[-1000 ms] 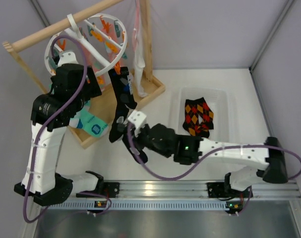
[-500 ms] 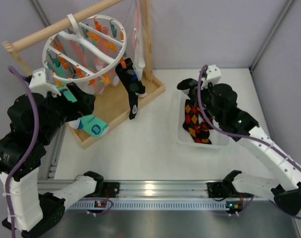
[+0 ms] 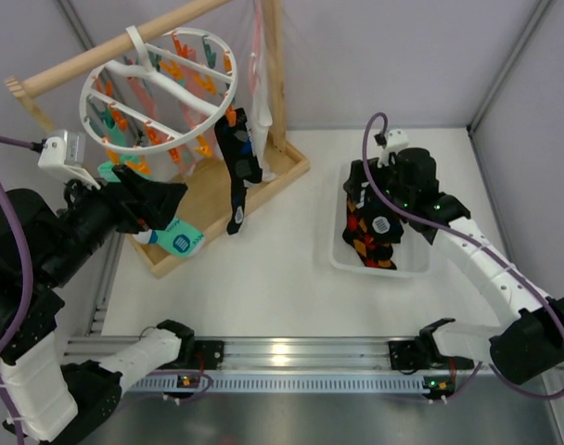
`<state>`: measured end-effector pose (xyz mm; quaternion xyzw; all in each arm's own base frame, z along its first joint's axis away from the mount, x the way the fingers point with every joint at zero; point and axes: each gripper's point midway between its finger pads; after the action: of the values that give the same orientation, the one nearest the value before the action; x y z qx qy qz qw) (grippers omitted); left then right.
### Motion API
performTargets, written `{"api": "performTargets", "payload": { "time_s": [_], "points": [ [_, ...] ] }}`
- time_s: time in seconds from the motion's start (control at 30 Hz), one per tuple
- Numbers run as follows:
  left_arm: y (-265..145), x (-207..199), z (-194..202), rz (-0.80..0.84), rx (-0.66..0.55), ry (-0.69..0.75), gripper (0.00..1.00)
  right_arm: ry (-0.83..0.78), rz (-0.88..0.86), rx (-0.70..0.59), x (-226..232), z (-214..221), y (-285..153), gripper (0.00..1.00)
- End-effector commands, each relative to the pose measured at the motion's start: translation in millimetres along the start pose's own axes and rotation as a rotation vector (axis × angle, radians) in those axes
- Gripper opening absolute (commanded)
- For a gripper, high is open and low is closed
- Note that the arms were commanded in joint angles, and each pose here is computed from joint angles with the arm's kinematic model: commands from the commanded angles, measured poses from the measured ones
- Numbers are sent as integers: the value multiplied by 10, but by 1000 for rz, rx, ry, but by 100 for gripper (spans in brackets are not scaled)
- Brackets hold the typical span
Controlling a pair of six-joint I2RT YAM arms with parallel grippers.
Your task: Remove the socks clipped to the hanger
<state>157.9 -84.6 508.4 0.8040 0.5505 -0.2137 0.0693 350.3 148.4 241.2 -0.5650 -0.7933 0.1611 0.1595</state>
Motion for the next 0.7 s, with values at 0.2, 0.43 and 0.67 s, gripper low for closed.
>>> {"api": "performTargets", "payload": {
  "time_s": [0.2, 0.43, 0.67],
  "points": [
    [64, -138, -171, 55, -40, 13, 99, -132, -740, -252, 1619, -966, 167, 100],
    [55, -157, -212, 60, -50, 15, 99, -181, -904, -284, 2226, -1157, 665, 99],
    [119, -173, -267, 48, -57, -36, 99, -226, -1058, -228, 2802, -859, 881, 85]
  ]
}}
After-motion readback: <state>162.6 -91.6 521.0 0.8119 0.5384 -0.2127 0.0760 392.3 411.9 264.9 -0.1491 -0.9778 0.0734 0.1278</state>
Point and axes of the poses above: each gripper's point midway between its finger pads, its own y axis out along the fingers, its own x axis along the line the jaws close on, z = x × y, and after that the axes turned 1 degree about -y, right-handed
